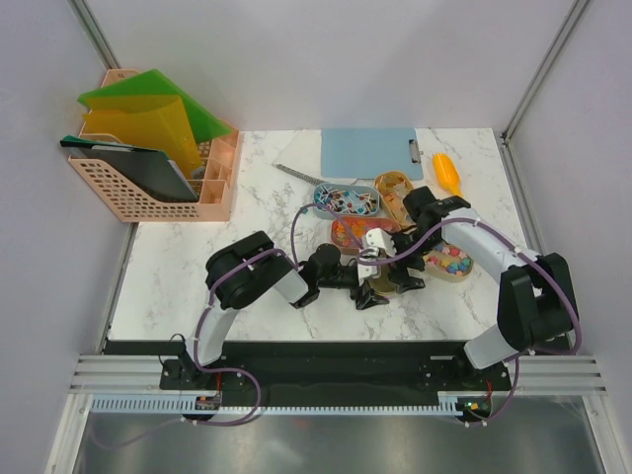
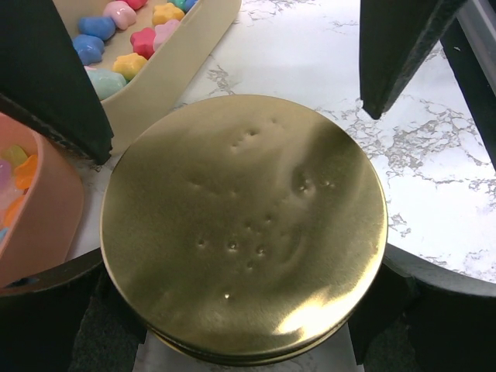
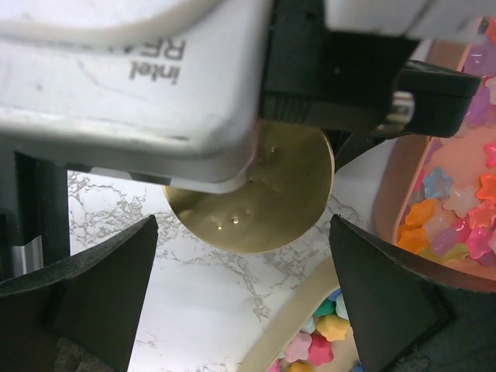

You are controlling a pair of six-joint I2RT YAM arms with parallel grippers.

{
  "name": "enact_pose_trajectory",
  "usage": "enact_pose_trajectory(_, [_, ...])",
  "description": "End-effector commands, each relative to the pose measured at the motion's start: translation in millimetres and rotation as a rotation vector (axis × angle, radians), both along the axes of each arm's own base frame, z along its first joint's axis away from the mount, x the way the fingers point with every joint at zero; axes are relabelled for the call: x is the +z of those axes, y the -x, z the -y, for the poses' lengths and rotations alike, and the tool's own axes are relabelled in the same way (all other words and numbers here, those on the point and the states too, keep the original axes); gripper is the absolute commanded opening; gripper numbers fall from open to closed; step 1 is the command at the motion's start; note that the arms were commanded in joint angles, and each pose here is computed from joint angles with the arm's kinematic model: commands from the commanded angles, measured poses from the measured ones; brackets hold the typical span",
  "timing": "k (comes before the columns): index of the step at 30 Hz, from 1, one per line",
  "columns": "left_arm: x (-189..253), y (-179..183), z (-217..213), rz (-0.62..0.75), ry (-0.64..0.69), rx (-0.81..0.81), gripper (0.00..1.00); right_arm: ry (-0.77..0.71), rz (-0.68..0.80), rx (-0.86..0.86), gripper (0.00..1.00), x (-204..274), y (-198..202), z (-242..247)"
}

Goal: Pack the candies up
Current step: Screw the bottle lid onto the packing bottle.

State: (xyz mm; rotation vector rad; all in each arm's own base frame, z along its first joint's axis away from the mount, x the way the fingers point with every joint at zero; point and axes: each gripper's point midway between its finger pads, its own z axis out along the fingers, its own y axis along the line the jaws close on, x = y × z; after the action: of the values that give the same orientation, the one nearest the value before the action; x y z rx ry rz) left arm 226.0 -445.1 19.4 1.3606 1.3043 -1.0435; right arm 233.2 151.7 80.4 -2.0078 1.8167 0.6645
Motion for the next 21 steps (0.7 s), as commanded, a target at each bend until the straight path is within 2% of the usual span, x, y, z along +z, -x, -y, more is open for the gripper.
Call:
enact_pose_trajectory(1, [-66,10,-34,-0.205,-0.217,0.066,0.02,-0.028,-0.012,0.041,0.98,7,10,-2])
enact_pose_trajectory(8, [-63,10,-35,-0.22,-0.213,0.057,0.02,0.058,-0.113,0.028,0.98,-12,61,25])
enact_pose_trajectory(15, [-62,10,-35,-0.222,-0.212,0.051,0.02,0.063,-0.168,-0.019,0.98,-5,106,38])
enact_pose_trajectory(19, [-62,11,-36,-0.222,-0.213,0.048,0.02,0.101,-0.088,-0.08,0.98,4,92,49])
enact_pose_trajectory(21, [-63,11,-35,-0.222,-0.214,0.046,0.02,0.077,-0.024,-0.13,0.98,13,70,51])
